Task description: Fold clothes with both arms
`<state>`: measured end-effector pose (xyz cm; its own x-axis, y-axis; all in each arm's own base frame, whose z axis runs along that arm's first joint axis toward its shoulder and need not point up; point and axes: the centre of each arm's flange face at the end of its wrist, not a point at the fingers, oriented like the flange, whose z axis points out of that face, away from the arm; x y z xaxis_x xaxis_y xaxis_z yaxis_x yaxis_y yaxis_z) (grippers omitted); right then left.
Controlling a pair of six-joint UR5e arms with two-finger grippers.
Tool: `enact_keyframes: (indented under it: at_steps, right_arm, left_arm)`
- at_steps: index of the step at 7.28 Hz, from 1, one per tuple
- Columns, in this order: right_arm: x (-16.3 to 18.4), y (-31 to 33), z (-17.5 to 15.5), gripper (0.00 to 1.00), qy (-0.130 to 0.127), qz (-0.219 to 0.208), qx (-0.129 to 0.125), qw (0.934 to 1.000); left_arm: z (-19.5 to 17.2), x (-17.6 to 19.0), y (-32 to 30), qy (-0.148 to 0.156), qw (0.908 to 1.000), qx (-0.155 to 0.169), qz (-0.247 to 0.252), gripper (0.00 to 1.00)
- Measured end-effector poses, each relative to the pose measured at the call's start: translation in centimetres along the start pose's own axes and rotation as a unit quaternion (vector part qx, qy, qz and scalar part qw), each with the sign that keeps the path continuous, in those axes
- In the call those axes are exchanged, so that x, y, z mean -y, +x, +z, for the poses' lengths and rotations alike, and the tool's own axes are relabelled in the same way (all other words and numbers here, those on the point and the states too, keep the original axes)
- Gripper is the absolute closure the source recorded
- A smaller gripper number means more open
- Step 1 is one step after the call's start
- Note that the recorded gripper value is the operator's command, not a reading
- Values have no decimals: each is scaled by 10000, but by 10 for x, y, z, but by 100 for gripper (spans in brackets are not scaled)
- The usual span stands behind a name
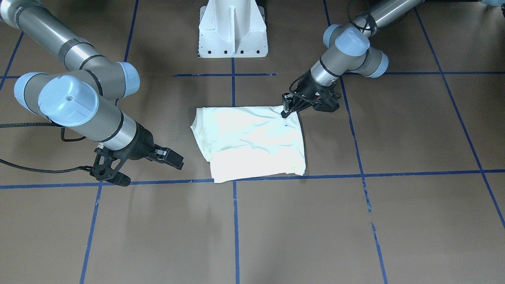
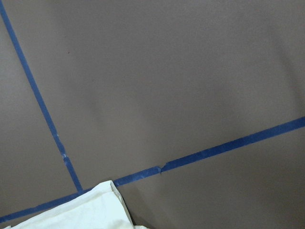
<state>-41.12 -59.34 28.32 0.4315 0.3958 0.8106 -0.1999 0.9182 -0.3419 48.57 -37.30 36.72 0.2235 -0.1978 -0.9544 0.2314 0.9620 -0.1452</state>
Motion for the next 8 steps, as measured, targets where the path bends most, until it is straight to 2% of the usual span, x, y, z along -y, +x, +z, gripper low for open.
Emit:
enact_keyframes:
  at_steps: [5,8]
  right_arm:
    - [-3,0,5,0,-32,-10,-19,10000]
    - [-5,-1,6,0,-46,-18,-19,10000]
  left_arm:
    - [-20,-2,-30,4,9999,142,-48,100]
    - [-48,-10,-47,-84,9998,179,-63,100]
